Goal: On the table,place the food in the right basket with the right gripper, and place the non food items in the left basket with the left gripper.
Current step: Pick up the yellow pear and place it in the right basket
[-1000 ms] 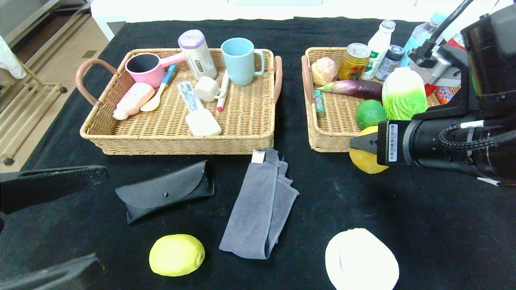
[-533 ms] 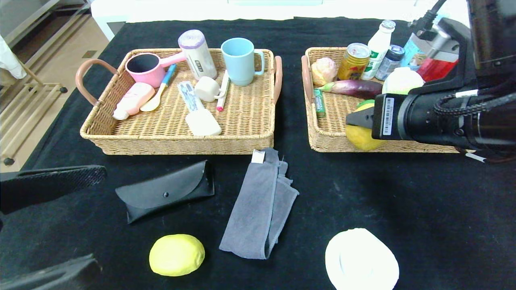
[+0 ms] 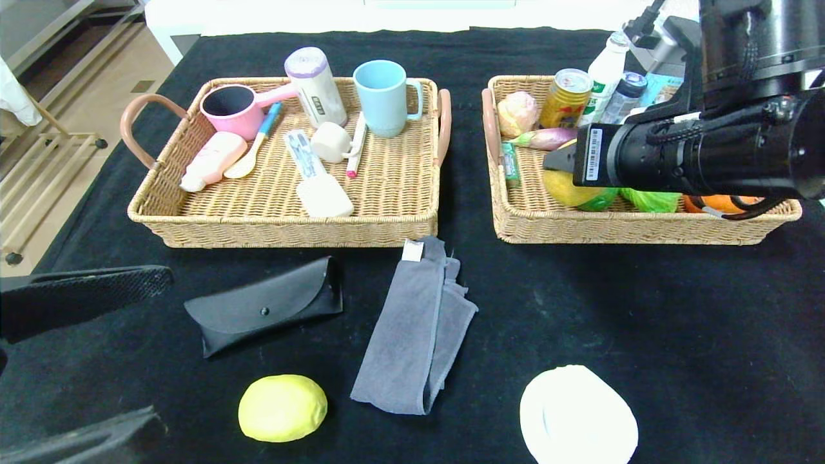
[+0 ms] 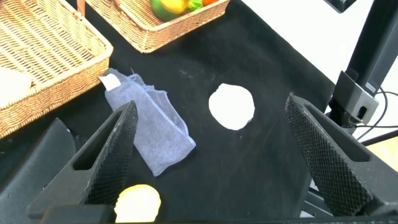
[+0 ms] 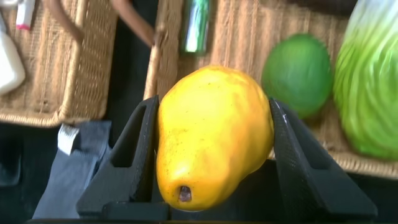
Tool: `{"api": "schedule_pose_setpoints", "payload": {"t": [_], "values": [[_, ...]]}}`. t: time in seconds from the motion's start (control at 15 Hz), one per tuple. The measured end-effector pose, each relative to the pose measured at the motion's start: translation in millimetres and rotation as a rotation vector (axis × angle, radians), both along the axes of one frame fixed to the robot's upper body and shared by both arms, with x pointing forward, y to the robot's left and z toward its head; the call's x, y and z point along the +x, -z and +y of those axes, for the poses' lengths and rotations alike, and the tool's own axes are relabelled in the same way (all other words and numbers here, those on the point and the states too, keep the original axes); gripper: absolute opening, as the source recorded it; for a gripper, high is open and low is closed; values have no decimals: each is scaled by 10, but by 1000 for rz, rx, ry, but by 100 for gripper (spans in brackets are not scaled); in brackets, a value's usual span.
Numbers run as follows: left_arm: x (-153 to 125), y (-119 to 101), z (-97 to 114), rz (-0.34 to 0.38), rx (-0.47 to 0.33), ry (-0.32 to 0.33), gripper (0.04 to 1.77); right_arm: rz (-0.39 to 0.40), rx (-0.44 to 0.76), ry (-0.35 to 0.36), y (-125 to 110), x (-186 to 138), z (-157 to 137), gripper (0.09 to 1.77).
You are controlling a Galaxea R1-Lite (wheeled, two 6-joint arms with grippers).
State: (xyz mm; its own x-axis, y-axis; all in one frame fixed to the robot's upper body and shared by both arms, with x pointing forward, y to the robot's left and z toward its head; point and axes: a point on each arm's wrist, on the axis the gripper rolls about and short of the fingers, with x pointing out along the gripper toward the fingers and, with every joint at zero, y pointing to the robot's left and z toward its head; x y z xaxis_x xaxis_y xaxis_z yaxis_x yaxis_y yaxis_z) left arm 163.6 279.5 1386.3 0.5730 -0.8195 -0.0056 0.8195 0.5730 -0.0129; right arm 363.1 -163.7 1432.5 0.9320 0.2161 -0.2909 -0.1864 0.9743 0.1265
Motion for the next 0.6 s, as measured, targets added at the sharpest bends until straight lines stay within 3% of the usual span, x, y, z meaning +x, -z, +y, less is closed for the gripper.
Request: {"api": "schedule_pose_setpoints", "payload": {"t": [0.6], "values": [[1, -7, -1, -5, -3, 0, 172, -26, 1, 33, 8, 359, 49, 114]]}}
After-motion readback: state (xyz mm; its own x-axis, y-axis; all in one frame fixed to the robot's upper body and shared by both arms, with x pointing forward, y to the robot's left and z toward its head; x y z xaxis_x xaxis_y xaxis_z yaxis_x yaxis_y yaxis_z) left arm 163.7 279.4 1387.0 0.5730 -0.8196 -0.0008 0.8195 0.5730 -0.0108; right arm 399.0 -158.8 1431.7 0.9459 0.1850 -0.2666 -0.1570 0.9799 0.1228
